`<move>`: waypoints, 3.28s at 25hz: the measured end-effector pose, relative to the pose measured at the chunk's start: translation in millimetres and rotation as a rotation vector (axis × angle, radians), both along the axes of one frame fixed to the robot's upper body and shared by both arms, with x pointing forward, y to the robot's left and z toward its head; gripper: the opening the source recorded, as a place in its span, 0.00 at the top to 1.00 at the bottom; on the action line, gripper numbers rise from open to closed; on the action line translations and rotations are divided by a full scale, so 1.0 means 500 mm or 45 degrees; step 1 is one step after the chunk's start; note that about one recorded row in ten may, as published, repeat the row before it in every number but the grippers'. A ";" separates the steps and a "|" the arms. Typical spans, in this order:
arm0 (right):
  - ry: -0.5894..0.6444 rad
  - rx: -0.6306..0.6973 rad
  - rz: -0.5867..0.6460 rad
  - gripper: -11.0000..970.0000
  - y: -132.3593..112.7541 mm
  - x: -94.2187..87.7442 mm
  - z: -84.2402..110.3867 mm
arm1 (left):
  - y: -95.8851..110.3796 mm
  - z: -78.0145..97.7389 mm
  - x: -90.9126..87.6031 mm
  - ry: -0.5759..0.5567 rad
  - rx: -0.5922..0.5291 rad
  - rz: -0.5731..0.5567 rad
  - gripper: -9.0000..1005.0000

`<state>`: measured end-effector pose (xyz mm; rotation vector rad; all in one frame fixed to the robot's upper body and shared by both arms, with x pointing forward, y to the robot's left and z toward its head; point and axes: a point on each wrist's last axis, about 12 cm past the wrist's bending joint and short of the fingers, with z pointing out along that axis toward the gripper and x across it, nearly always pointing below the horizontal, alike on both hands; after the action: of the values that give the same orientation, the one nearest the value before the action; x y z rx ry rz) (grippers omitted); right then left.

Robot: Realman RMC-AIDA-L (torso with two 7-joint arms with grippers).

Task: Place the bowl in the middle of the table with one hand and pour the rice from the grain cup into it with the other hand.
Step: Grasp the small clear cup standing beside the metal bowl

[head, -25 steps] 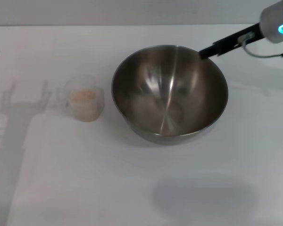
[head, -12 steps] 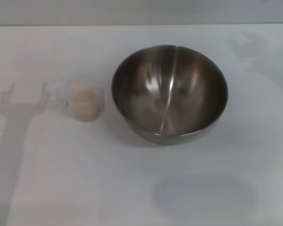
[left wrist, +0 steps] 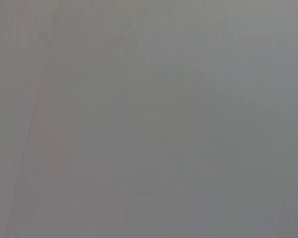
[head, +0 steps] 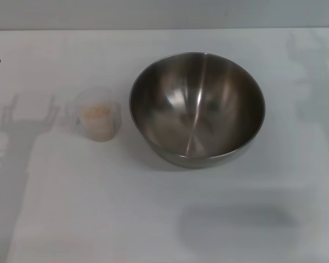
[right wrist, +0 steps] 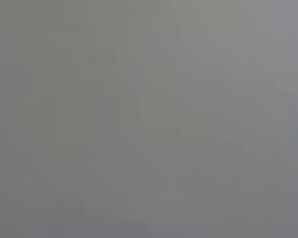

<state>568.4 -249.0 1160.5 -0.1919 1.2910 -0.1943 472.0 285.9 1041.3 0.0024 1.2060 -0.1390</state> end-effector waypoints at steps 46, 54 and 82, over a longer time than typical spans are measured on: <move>-0.299 0.333 0.060 0.49 -0.160 -0.059 -0.134 | -0.133 -0.097 -0.080 0.568 0.141 0.065 0.18; -0.304 0.321 0.061 0.49 -0.166 -0.056 -0.130 | -0.141 -0.103 -0.078 0.612 0.123 0.053 0.19; -0.328 0.317 0.061 0.49 -0.170 -0.065 -0.128 | -0.149 -0.100 -0.043 0.635 0.134 0.025 0.23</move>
<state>535.9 -334.0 1096.3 0.0154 1.0419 -0.0151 450.7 211.4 991.1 0.0504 1.7096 -0.0584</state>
